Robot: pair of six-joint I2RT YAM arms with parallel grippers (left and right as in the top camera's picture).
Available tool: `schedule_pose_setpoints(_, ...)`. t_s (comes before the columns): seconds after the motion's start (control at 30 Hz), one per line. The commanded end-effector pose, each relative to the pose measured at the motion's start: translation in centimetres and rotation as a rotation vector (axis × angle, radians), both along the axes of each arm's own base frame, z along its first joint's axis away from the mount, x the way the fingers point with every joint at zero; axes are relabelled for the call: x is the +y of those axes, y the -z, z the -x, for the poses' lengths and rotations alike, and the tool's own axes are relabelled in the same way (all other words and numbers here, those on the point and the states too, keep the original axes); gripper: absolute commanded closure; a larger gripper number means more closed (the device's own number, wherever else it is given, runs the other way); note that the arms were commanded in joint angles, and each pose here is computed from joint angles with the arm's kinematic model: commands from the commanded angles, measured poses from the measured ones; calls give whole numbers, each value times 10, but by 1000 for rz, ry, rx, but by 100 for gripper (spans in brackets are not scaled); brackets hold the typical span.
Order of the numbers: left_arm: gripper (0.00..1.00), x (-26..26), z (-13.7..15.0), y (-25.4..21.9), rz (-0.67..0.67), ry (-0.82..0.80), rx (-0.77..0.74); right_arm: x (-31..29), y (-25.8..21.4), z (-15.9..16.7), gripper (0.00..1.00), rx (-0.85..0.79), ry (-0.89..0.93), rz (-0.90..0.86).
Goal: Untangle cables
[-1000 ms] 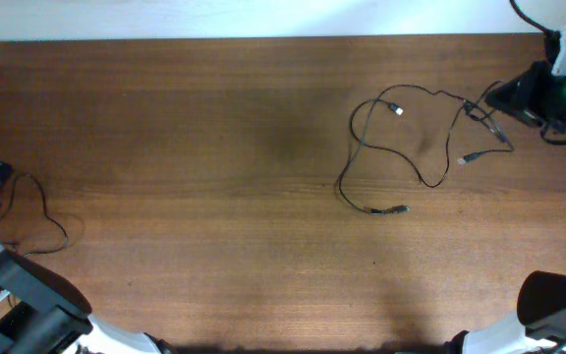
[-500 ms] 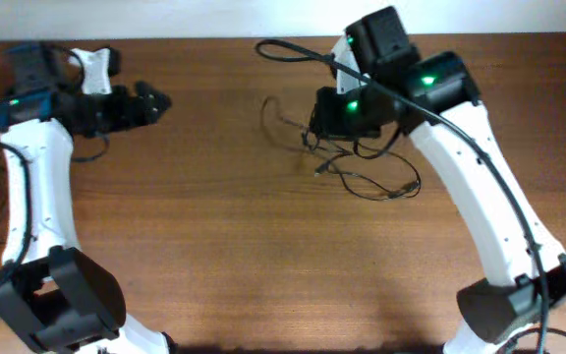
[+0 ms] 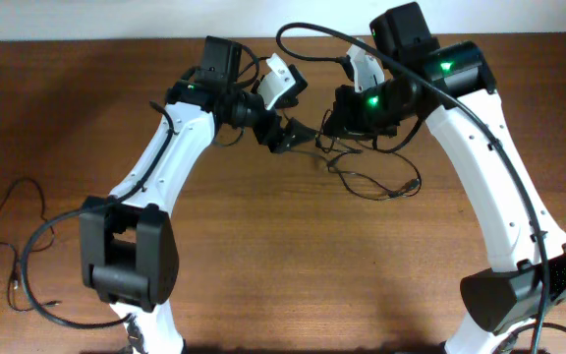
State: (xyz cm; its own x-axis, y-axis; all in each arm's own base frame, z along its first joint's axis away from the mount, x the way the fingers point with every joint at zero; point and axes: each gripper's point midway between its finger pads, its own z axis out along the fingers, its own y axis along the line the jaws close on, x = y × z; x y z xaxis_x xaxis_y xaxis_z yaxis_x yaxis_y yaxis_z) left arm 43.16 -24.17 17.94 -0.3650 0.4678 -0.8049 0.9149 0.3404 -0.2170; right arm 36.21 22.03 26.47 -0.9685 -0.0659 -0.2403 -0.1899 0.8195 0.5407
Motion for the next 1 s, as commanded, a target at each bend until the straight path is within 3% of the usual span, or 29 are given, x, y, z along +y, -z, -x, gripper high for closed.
schedule_pose_setpoints(0.0,14,-1,-1,25,-3,36,23,3,-4,3,96,-13,-27,-13)
schedule_pose_setpoints(0.03,31,-1,-1,27,-4,36,27,2,-4,2,96,-13,-27,-13)
schedule_pose_setpoints(0.07,41,-1,-1,27,-4,35,28,2,-4,2,96,-14,-26,-12)
schedule_pose_setpoints(0.1,78,0,-2,27,-5,31,27,0,-3,1,96,-16,-21,-4)
schedule_pose_setpoints(0.13,100,7,-6,25,-1,11,30,-14,3,-7,96,-37,22,66)
schedule_pose_setpoints(0.2,100,31,-25,-14,43,-113,45,-62,18,-21,96,-33,185,256)
schedule_pose_setpoints(0.27,100,52,-27,-76,102,-213,1,-83,27,-28,96,-8,232,296)
schedule_pose_setpoints(0.43,100,69,28,-188,115,-273,-232,-112,77,-52,96,110,308,352)
schedule_pose_setpoints(0.57,100,128,35,-239,15,-648,-372,-137,120,-66,96,216,364,377)
schedule_pose_setpoints(0.67,100,187,51,-288,78,-877,-468,-159,136,-74,96,247,412,378)
schedule_pose_setpoints(0.9,100,251,81,-338,169,-1086,-583,-209,136,-75,96,287,514,349)
schedule_pose_setpoints(0.93,100,241,82,-329,179,-1033,-529,-183,129,-75,96,262,370,218)
schedule_pose_setpoints(0.97,100,230,81,-315,206,-996,-439,-161,121,-72,89,249,269,116)
